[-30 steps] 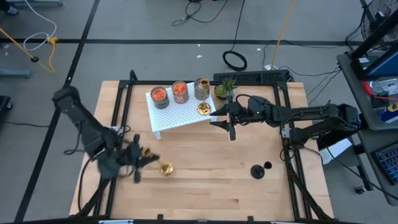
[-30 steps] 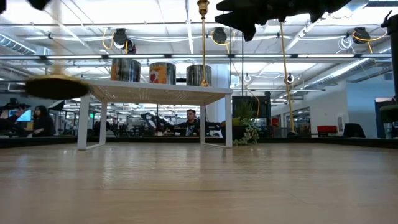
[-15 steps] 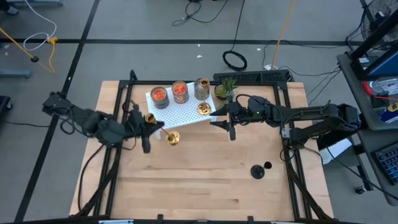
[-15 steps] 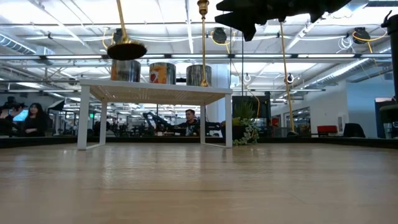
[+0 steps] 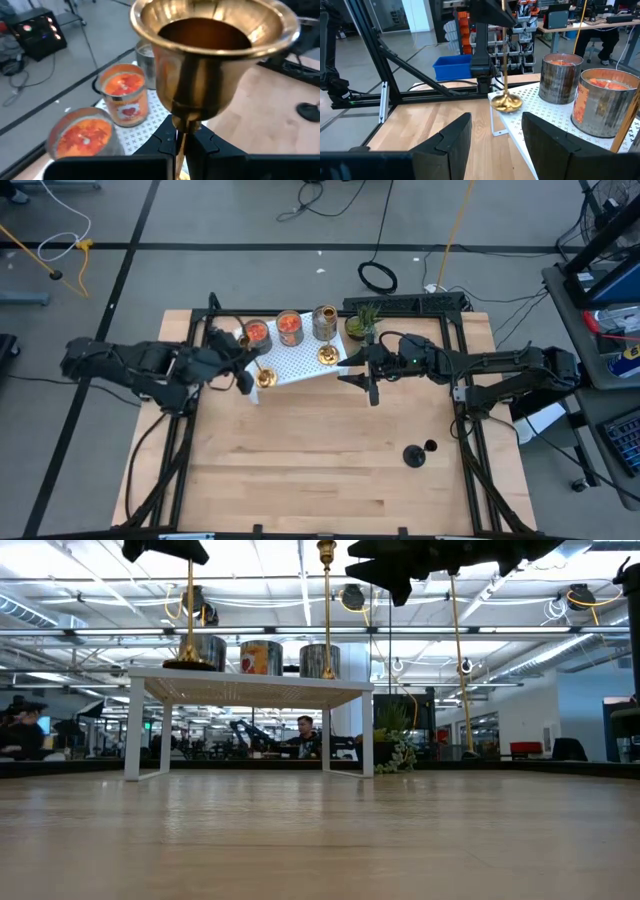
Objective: Pick & Place candle stick holders
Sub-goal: Put the gold candle holder on the shelf
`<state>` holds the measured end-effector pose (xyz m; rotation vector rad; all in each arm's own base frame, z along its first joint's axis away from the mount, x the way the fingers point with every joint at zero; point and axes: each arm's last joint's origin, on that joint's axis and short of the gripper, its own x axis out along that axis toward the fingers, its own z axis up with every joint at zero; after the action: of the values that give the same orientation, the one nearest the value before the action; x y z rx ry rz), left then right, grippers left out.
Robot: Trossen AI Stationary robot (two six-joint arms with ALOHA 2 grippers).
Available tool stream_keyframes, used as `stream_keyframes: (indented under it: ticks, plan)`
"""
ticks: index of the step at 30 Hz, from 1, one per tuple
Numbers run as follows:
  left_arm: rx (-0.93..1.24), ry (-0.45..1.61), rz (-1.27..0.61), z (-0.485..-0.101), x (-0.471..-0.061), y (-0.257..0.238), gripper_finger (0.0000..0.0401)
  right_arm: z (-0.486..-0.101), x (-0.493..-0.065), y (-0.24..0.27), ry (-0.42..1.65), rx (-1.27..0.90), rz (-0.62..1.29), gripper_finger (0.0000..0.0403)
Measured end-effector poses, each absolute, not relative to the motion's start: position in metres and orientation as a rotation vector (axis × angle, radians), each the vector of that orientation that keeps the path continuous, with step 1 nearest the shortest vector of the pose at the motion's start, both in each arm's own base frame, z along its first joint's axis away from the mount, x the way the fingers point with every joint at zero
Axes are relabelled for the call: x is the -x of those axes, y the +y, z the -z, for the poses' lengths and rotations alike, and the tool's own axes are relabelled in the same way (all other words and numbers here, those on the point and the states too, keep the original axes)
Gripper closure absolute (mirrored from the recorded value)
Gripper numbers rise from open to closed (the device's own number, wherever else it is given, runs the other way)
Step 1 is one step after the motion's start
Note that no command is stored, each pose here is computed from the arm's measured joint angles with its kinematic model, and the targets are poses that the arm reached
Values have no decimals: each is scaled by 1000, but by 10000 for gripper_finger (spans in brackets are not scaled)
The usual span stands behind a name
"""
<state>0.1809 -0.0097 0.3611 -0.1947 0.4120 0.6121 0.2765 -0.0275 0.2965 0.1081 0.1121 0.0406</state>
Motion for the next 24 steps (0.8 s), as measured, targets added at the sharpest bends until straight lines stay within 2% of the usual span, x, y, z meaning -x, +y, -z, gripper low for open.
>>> stream_keyframes:
  ticks: [6,13,24]
  plan:
    - [192,436,-661,-360,-181,6,384,-297,-276,-27,112,-108,-41,232]
    - [226,458,-634,-359,-183,14,360,-297,-276,-27,112,-108,-40,232]
    - [199,469,-685,-358,-182,22,355,-297,-276,-27,112,-108,-40,232]
